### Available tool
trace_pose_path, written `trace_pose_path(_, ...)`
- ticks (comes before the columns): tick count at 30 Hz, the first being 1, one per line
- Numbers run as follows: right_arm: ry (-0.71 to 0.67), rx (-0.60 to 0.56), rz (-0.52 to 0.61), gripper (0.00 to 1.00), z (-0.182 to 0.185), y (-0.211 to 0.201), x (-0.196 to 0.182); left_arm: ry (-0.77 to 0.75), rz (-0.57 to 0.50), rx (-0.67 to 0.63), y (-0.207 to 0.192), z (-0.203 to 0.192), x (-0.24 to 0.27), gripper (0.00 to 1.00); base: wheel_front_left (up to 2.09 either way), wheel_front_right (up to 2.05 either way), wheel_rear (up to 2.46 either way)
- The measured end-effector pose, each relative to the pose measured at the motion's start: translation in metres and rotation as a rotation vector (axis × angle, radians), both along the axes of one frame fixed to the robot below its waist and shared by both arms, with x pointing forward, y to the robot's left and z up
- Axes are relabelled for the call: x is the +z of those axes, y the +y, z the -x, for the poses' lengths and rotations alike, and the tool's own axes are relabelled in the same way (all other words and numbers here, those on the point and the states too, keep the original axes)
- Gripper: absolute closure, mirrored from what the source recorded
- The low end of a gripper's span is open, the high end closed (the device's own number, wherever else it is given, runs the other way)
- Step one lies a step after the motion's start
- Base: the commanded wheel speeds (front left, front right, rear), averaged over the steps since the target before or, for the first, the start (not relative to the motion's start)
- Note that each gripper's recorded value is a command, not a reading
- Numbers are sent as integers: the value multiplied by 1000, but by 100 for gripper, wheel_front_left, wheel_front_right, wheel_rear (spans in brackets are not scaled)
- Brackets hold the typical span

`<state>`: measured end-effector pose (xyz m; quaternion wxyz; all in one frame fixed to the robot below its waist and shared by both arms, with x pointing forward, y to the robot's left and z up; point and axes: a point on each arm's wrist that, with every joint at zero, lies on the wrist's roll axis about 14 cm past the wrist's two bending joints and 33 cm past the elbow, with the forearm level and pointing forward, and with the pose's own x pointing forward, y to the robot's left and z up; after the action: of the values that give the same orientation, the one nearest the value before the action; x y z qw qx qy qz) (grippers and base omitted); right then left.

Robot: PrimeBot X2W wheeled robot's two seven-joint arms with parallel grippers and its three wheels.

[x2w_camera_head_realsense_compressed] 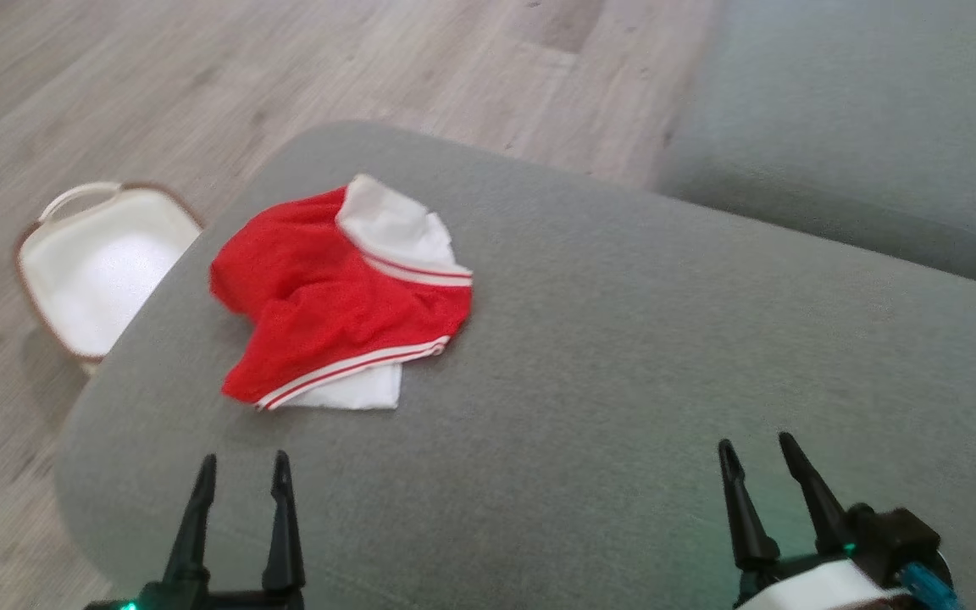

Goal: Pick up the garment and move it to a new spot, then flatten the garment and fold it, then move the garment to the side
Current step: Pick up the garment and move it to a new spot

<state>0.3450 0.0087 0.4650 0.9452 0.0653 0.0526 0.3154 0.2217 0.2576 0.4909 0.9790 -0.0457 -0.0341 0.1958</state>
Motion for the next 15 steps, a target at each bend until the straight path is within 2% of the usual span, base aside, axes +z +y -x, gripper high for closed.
trace_pose_path(5,21,69,-2,0,-7,23,-7,21,-11,74,14,7,1,0,0,0,0)
trace_pose_path(10,37,90,13,0,-13,25,-16,38,-12,104,24,8,-1,0,0,0,0)
trace_pose_path(15,48,102,56,0,-27,15,-33,-33,-95,112,53,-31,35,0,0,0,0)
